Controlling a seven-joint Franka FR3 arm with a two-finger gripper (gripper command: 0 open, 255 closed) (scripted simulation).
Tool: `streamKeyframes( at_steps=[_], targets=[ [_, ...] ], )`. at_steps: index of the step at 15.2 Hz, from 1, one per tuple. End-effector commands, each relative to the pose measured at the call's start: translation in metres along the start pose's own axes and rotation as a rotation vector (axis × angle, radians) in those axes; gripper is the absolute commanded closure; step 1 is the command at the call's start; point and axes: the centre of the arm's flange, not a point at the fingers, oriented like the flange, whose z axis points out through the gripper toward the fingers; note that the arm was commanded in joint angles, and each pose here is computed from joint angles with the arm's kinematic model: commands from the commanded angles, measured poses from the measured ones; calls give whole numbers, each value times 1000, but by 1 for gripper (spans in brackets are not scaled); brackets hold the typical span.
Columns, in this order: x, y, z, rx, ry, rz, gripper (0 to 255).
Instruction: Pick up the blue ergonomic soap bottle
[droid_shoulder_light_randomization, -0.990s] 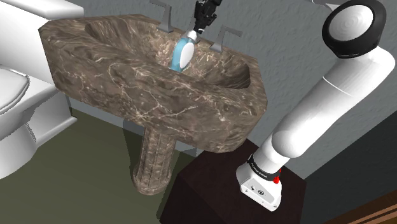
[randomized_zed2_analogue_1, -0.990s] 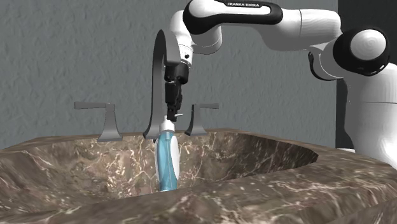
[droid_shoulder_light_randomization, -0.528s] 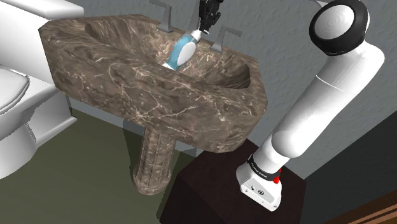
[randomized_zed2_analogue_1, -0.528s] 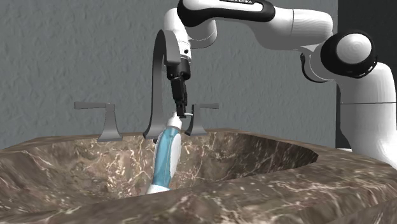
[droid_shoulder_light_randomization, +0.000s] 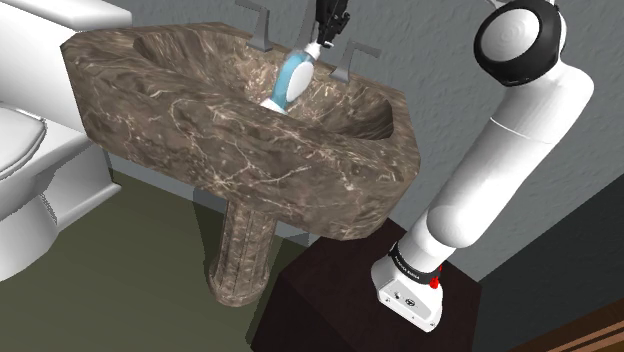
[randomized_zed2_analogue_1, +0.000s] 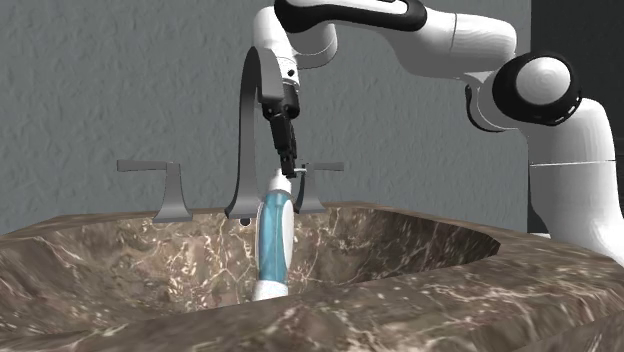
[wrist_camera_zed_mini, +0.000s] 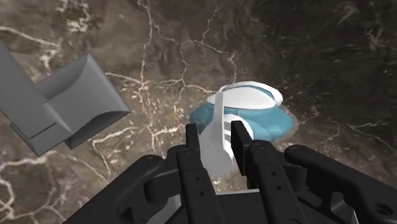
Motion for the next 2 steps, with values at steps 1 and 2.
streamKeyframes(
  at_steps=[1, 2],
  targets=[
    [17, -12, -27, -8, 169, -18, 255],
    [17, -12, -27, -8, 169, -18, 255]
  ],
)
